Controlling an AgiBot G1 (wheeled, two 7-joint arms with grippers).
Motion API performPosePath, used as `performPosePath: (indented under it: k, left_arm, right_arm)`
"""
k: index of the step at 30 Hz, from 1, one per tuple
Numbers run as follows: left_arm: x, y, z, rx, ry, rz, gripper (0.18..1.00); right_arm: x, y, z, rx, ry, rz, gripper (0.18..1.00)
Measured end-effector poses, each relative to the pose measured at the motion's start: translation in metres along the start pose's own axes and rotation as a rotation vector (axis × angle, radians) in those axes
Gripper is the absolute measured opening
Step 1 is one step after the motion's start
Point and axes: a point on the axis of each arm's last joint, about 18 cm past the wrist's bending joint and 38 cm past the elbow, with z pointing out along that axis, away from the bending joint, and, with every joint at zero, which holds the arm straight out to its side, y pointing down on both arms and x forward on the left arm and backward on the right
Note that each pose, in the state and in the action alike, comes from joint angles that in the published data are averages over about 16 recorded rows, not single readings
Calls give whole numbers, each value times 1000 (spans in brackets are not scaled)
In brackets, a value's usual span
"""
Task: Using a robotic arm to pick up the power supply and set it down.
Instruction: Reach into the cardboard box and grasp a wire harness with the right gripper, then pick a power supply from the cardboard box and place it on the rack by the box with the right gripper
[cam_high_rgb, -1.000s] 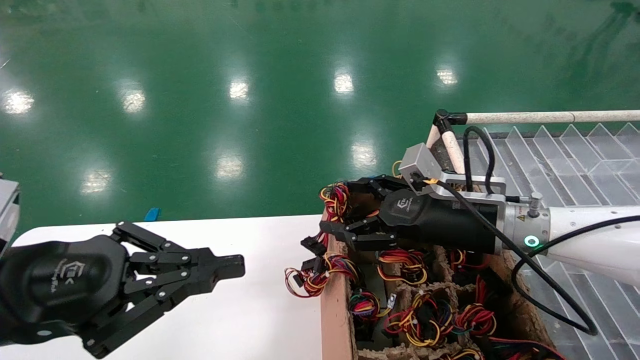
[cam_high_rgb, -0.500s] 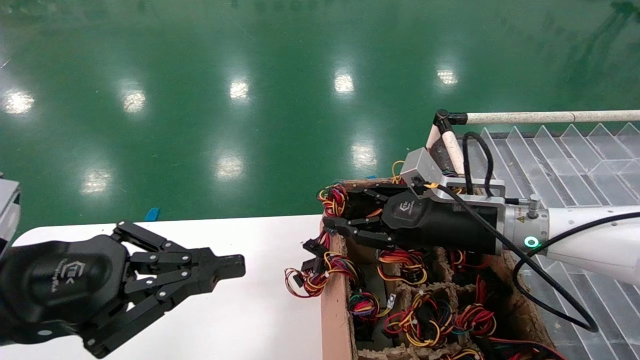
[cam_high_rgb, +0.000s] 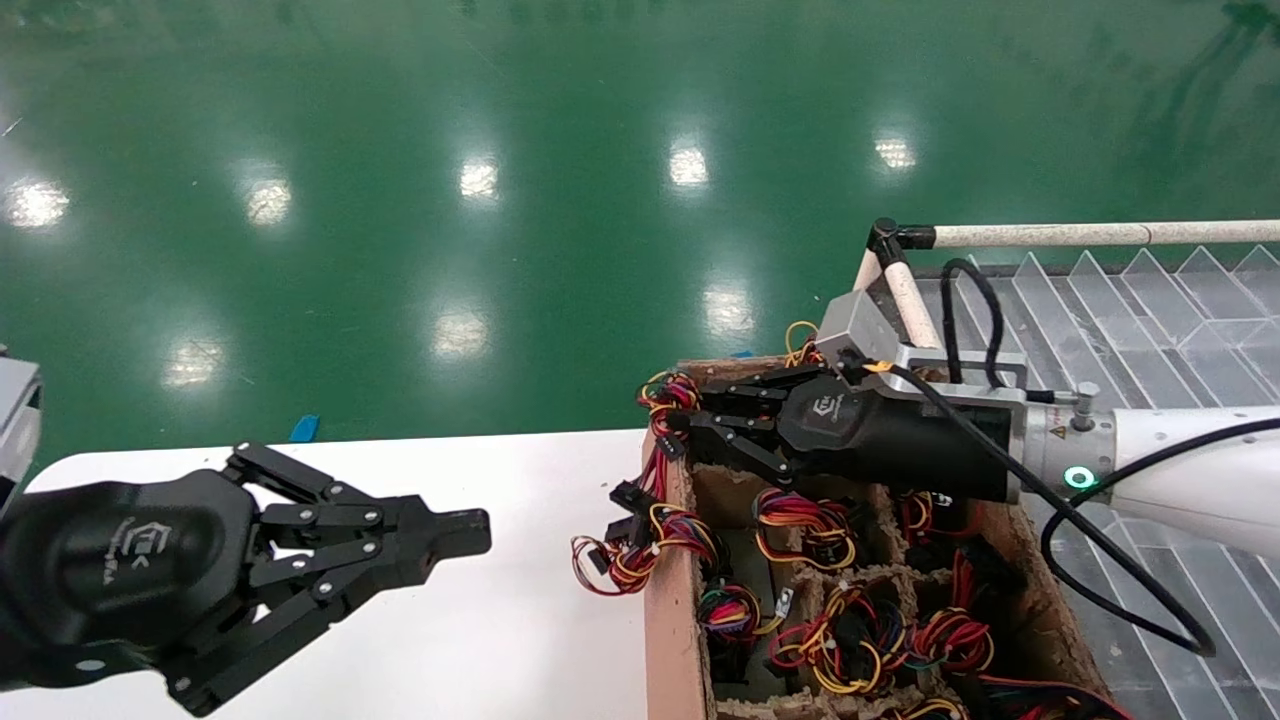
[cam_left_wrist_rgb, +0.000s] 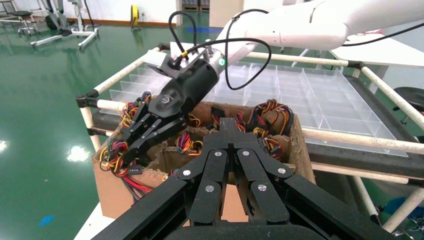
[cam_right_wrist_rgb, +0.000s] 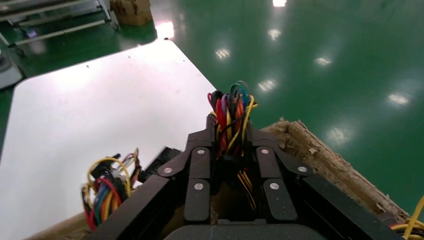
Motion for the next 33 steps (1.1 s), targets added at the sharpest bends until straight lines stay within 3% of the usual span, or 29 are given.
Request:
performPosePath:
  k: [6, 12, 23, 33]
  left_arm:
    - [0, 0, 0, 0, 0, 0, 191]
    - [0, 0, 0, 0, 0, 0, 191]
    - [0, 0, 0, 0, 0, 0, 191]
    - [0, 0, 0, 0, 0, 0, 191]
  right_arm:
    - [4, -9, -9, 15, 6, -35, 296]
    - [8, -37, -27, 53, 0, -102, 268]
    - [15, -134, -87, 175, 10, -297, 261]
    - [32, -214, -141, 215, 143, -501, 260]
